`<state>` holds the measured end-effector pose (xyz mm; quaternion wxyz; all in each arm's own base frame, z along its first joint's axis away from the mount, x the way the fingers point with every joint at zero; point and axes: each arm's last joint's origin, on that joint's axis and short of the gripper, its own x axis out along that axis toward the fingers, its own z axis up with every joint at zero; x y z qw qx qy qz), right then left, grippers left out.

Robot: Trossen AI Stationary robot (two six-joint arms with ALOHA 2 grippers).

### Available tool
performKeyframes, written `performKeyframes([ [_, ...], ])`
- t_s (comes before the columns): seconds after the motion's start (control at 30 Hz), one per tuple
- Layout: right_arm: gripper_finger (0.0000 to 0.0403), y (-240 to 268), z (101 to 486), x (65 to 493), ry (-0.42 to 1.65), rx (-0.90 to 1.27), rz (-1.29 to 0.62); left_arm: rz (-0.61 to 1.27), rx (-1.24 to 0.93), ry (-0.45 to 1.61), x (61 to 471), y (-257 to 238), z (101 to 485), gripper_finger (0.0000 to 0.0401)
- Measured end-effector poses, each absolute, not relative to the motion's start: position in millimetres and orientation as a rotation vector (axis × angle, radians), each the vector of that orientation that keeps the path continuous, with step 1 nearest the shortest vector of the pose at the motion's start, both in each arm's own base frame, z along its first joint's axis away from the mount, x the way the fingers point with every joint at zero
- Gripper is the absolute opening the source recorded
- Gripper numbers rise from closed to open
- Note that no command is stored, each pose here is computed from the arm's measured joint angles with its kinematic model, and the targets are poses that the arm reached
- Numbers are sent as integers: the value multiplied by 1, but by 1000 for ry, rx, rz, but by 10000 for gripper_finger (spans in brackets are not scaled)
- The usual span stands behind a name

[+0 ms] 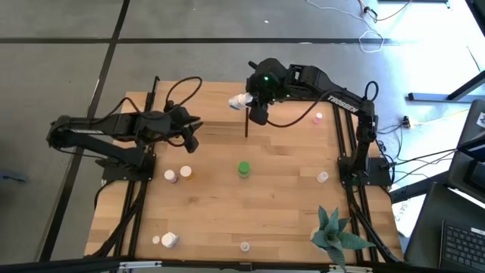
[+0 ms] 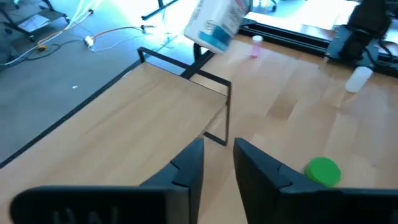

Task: Pick and place medicine bottles onto shelf by color
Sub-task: Put the top white pill bottle on the shelf

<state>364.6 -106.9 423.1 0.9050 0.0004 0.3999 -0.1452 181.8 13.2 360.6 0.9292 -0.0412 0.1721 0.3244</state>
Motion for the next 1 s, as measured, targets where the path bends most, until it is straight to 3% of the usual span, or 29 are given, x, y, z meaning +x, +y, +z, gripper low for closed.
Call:
performKeyframes([
  [0.17, 178, -106, 423, 365, 826, 0, -298, 792, -95, 269, 183, 21, 366, 106],
  [0.5, 178, -106, 423, 365, 826, 0, -298, 776, 23, 257, 185, 23, 373, 106],
  [1.0, 178, -106, 423, 365, 827, -4, -297, 724, -35, 247, 187, 21, 372, 107],
])
